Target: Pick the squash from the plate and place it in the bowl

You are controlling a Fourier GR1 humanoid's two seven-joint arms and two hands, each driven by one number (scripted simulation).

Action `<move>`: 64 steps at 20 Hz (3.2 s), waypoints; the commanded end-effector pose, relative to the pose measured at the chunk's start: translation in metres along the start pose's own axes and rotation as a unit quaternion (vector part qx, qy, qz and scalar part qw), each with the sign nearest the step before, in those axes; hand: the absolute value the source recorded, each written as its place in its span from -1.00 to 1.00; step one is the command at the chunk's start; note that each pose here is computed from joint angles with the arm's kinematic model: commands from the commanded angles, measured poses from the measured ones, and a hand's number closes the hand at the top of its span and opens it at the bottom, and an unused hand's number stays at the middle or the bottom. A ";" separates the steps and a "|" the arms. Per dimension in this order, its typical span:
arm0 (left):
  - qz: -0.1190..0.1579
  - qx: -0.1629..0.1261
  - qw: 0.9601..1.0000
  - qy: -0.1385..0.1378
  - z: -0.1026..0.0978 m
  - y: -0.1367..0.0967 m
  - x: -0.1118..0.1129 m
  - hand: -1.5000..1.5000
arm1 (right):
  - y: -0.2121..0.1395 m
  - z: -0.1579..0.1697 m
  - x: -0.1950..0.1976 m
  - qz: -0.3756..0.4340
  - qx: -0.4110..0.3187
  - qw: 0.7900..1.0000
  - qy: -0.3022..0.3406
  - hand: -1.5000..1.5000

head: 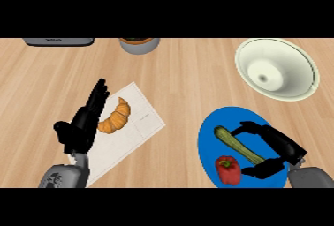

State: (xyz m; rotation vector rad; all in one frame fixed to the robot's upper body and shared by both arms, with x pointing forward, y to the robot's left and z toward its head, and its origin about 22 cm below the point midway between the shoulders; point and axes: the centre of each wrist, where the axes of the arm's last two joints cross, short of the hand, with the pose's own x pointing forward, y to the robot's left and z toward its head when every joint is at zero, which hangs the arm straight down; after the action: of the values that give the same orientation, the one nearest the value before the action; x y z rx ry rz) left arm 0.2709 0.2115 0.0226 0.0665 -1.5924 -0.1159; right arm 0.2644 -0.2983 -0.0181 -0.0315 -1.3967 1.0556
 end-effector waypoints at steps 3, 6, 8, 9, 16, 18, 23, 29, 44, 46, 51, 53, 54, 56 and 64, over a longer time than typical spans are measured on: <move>0.002 0.002 1.000 -0.009 -0.013 0.013 0.017 0.00 | 0.008 -0.001 0.002 0.054 0.040 0.997 -0.043 1.00; -0.002 0.004 1.000 -0.003 0.000 0.019 -0.010 0.00 | 0.019 0.002 -0.004 0.021 0.043 0.998 -0.046 1.00; 0.008 -0.006 1.000 -0.007 0.001 -0.011 0.013 0.00 | 0.040 -0.016 -0.003 0.009 0.046 0.998 -0.047 1.00; 0.000 -0.007 1.000 -0.003 0.004 0.015 0.012 0.00 | 0.016 -0.026 0.011 -0.007 0.002 1.000 -0.027 1.00; -0.002 -0.012 1.000 -0.003 -0.004 0.006 0.012 0.00 | 0.039 -0.094 0.092 -0.102 -0.221 0.968 0.063 1.00; -0.008 -0.012 1.000 -0.001 0.001 0.007 0.008 0.00 | 0.037 -0.104 0.120 -0.094 -0.265 0.960 0.014 1.00; -0.004 0.003 1.000 -0.002 -0.001 -0.001 -0.002 0.00 | 0.029 -0.109 0.169 -0.068 -0.341 0.935 -0.067 1.00; 0.005 0.008 1.000 0.007 -0.002 0.012 0.002 0.00 | 0.008 -0.089 0.239 0.015 -0.418 0.905 -0.074 1.00; -0.001 0.003 1.000 -0.008 -0.009 0.001 0.003 0.00 | -0.096 -0.089 0.326 0.055 -0.482 0.874 0.030 1.00; 0.009 -0.004 1.000 -0.004 0.006 -0.006 0.010 0.00 | -0.105 -0.095 0.336 0.060 -0.493 0.867 0.048 1.00; 0.005 -0.003 1.000 -0.003 -0.007 0.004 0.008 0.00 | -0.149 -0.091 0.291 0.099 -0.492 0.858 0.104 1.00; 0.004 -0.002 1.000 0.000 -0.006 0.016 0.008 0.00 | -0.143 -0.110 0.283 0.125 -0.499 0.848 0.127 1.00; -0.008 -0.006 1.000 -0.005 -0.002 0.014 0.013 0.00 | -0.141 -0.109 0.253 0.127 -0.496 0.848 0.136 1.00; 0.003 -0.009 1.000 0.001 0.001 -0.011 0.003 0.00 | -0.162 -0.108 0.239 0.179 -0.487 0.836 0.178 1.00; -0.003 -0.001 1.000 -0.005 0.001 -0.001 0.012 0.00 | -0.185 -0.104 0.153 0.184 -0.497 0.822 0.207 1.00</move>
State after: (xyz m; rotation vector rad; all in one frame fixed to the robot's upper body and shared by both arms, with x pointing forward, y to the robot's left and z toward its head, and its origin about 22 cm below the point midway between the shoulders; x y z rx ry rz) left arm 0.2734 0.2101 0.0336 0.0586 -1.5964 -0.1179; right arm 0.4199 -0.2227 0.2146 -1.2449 -1.4490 0.4602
